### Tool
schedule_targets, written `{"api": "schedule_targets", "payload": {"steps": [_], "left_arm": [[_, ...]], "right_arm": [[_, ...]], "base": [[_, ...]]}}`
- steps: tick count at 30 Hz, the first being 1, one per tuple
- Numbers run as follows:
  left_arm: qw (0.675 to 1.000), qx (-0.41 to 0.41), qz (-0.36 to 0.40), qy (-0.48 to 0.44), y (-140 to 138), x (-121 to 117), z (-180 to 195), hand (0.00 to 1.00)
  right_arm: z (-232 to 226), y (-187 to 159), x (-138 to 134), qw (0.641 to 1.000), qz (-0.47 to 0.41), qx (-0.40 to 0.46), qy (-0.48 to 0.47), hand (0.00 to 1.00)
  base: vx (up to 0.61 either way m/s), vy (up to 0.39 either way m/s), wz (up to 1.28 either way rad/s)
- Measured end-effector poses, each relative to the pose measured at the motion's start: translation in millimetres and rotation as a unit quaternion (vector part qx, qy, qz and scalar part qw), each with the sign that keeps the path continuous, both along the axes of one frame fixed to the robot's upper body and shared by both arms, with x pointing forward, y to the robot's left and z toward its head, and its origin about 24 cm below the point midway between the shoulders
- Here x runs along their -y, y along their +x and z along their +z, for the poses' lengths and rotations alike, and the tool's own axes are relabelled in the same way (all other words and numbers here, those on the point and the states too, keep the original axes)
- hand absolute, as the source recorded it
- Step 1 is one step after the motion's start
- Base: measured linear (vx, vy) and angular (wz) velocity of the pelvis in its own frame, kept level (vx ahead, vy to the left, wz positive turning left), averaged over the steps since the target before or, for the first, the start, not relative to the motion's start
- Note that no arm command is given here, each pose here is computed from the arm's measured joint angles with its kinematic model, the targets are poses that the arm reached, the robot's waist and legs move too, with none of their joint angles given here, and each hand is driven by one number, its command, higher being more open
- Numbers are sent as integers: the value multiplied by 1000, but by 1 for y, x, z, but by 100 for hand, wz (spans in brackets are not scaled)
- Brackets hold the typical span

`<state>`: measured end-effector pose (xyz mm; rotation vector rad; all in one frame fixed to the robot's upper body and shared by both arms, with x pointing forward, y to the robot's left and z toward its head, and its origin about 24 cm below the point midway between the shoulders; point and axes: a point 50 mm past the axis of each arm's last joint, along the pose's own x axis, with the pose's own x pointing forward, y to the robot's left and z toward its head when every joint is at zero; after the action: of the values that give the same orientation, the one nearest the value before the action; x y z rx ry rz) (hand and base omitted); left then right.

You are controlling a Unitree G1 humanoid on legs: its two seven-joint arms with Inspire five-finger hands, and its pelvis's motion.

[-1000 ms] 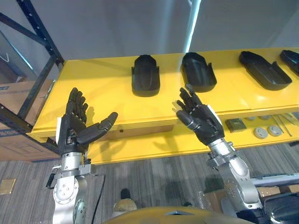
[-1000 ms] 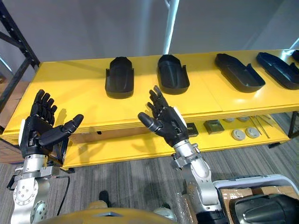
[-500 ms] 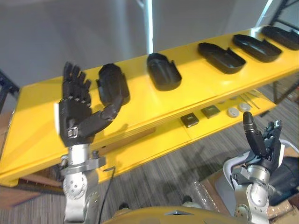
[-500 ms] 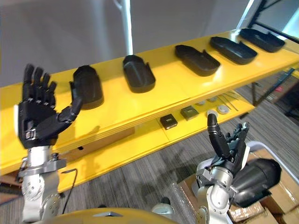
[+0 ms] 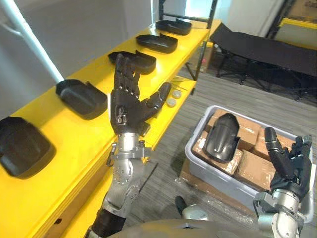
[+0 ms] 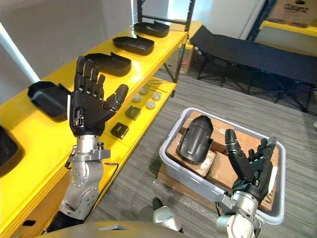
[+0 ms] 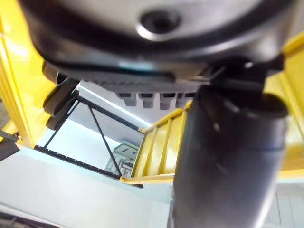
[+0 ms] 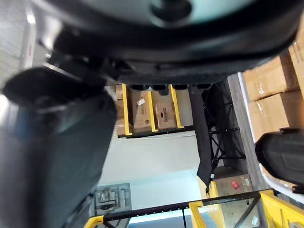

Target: Walk over and take three plastic housings, then place them on the shelf

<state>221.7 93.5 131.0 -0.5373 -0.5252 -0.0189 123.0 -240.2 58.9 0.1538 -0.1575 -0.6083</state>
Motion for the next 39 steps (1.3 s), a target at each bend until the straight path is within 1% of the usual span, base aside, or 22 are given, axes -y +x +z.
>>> {"api": "schedule_targets", "payload": {"steps": [2, 4, 5, 7, 10, 12, 14, 17, 21, 22, 25, 27, 30, 32, 34, 35, 37, 39], "left_arm": [[1000, 0, 0, 1, 0, 2, 0, 100], [1000, -4, 7, 17, -1, 2, 0, 100], [1000, -11, 12, 23, -2, -2, 0, 100], [999, -18, 26, 19, -11, -11, 0, 100], [999, -14, 43, 24, -25, -26, 0, 100], [998, -17, 57, 28, -27, -36, -2, 100], [997, -26, 62, 26, -29, -40, -5, 100], [998, -18, 49, 28, -34, -38, -8, 100], [999, -20, 14, 38, -40, -28, -11, 100], [999, -23, 13, 44, -41, -28, -13, 100], [998, -30, 30, 48, -41, -34, -15, 100], [997, -40, 44, 51, -39, -40, -18, 100], [995, -78, 48, 40, -33, -50, -32, 100], [994, -97, 46, 32, -33, -55, -39, 100], [993, -109, 46, 21, -32, -59, -43, 100], [992, -114, 49, 21, -32, -59, -46, 100], [991, -127, 49, 9, -31, -55, -50, 100], [986, -167, 21, -17, -30, -36, -61, 100]], "right_arm": [[2, 7, -7, 1000, 24, 13, 4, 100], [5, 22, -24, 997, 70, 34, 18, 100], [6, 32, -35, 994, 101, 45, 24, 100], [5, 50, -46, 988, 142, 53, 22, 100], [-3, 65, -52, 986, 162, 31, 4, 100], [-10, 64, -56, 987, 161, 10, 2, 100], [-13, 62, -58, 987, 159, 4, 8, 100], [-21, 52, -62, 988, 149, -17, 28, 100], [-25, 17, -59, 989, 132, -35, 63, 100], [-26, 15, -58, 988, 134, -34, 73, 100], [-22, 24, -62, 985, 151, -13, 87, 100], [-21, 37, -76, 980, 186, -9, 76, 100], [-33, 62, -107, 968, 244, -31, 52, 100], [-40, 63, -113, 966, 247, -50, 51, 100], [-45, 60, -114, 967, 242, -61, 54, 100], [-49, 58, -110, 967, 240, -71, 49, 100], [-48, 62, -95, 969, 233, -79, 17, 100], [-54, 61, -65, 972, 206, -112, -21, 100]], "base": [[-56, -36, -12], [-81, -29, -41], [-80, 34, -59], [-108, 174, -73], [-80, 153, -27], [-78, 134, 13], [-89, 125, 19], [-97, 90, -8], [-236, 113, -53], [-289, 129, -62], [-236, 14, -67], [-100, -60, -32], [-71, -194, -41], [-12, -399, -21], [42, -491, -25], [70, -564, -49], [66, -563, -41], [55, -519, -21]]}}
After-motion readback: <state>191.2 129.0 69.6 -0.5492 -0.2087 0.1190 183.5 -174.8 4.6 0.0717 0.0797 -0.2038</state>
